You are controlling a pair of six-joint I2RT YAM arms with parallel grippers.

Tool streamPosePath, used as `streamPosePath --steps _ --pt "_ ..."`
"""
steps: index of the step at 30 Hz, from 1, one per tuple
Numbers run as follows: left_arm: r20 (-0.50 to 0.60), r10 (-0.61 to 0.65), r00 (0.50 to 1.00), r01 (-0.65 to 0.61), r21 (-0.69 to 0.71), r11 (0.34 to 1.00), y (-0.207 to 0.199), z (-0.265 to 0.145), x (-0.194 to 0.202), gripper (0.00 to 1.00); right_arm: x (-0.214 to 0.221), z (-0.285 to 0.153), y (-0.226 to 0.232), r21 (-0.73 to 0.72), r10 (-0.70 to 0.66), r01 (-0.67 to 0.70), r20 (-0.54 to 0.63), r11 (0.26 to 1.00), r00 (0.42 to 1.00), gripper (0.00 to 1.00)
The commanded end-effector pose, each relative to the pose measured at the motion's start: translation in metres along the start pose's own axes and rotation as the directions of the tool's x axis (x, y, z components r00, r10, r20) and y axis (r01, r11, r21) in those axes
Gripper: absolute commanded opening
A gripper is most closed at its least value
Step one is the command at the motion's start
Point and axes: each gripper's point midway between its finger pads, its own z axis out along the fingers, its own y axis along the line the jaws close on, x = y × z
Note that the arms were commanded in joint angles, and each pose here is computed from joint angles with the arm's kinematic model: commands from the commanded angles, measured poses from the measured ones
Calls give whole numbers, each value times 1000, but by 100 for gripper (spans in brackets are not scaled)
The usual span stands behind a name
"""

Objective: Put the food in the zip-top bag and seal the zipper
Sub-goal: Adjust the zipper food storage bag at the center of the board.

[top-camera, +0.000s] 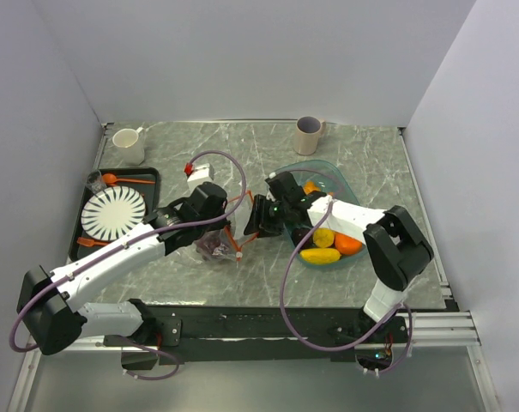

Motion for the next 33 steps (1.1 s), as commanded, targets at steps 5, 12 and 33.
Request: streamPosePath --steps 5,12,33 --pt "52 -25 998 21 69 997 -13 -13 -19 1 -9 0 26 -74 -32 34 22 997 999 37" --pt "64 -29 998 26 43 999 -5 -15 -20 1 -30 -32 55 -118 -99 114 131 986 987 11" --pt "320 -146 936 160 -17 987 41 -98 -99 1 -69 -102 138 -182 -292 342 256 922 922 0"
